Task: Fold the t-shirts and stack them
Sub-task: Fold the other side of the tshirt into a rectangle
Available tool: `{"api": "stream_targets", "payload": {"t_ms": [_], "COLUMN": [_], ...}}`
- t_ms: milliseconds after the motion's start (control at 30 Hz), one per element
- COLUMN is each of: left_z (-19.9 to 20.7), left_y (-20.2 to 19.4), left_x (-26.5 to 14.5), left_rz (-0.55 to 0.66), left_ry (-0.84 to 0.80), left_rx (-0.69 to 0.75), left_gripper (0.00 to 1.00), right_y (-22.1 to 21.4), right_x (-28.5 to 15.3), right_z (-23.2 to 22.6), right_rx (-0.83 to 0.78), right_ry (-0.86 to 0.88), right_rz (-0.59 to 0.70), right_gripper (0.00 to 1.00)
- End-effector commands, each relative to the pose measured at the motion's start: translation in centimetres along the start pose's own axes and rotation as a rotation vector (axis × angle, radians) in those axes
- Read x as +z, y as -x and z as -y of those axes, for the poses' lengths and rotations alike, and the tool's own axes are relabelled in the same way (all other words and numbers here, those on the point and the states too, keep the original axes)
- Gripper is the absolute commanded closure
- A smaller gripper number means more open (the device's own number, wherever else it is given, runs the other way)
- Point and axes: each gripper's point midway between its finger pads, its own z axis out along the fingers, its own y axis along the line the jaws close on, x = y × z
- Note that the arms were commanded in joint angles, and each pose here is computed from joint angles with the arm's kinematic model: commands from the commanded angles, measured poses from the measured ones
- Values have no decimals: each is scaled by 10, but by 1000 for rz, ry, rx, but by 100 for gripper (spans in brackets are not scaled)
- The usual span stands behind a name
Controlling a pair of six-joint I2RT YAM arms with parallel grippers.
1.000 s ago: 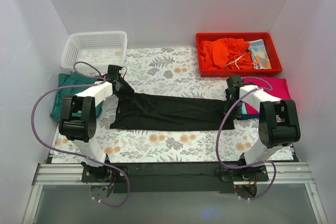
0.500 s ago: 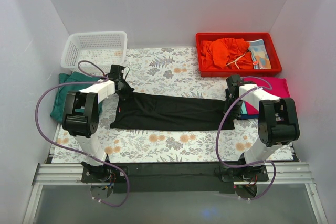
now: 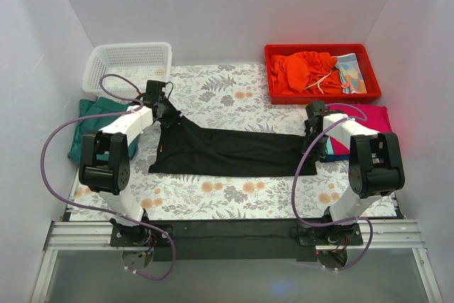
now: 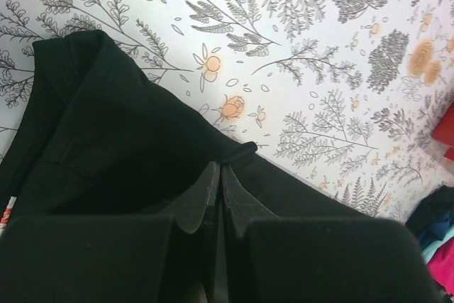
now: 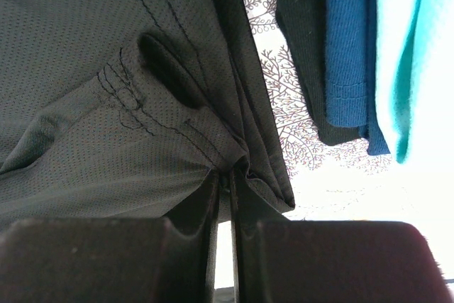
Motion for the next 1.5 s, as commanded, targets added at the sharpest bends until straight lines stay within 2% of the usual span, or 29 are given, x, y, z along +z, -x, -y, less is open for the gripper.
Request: {"api": "stream_targets", "payload": {"t_ms": [0,33,67,133,167,267,367,467,600,633,733,800,933,967,1100,1333,1467], "left_z": [20,17,11,-7,-13,-28,-40,-42,-36,-34,-34,-37,-48,-52,-68,-86,-93], "left_y": [18,17,14,14,13,15,18,15,1,-5,-23,-35,-56,-60,-78,-84,-84], "left_x": [-21,-19,-17,-12,-12,-16,-21,-30,-47,-52,-66,-75,-84,-83,-77,-75,-73], "left_rz": [66,64,55,81,87,133,170,170,144,139,108,92,55,47,-2,-16,-16], "left_ry": [-54,-40,-19,50,67,122,165,163,107,96,70,47,32,37,76,173,205], "left_rx": [34,31,35,27,29,34,43,40,28,24,5,-9,-61,-80,-117,-131,-124], "left_gripper": [100,100,88,75,60,40,36,34,34,34,34,34,33,33,33,33,33], "right_y": [-19,-18,-16,-9,-4,11,28,45,53,58,48,31,25,24,26,34,24], "right_x": [21,19,17,8,3,-20,-44,-70,-92,-100,-102,-91,-88,-99,-98,-99,-90], "right_z": [16,15,15,16,19,21,20,8,-42,-58,-118,-156,-218,-237,-289,-347,-362], "right_rx": [-15,-19,-21,-23,-20,0,15,2,-134,-164,-308,-396,-503,-538,-615,-679,-705], "right_ry": [-69,-65,-62,-73,-89,-92,-93,-62,35,65,191,276,428,502,603,688,701], "right_rz": [-78,-69,-60,-6,29,137,244,347,417,443,431,369,357,357,353,363,337], "right_gripper": [89,89,89,87,86,81,74,67,63,58,57,57,55,55,55,56,56]}}
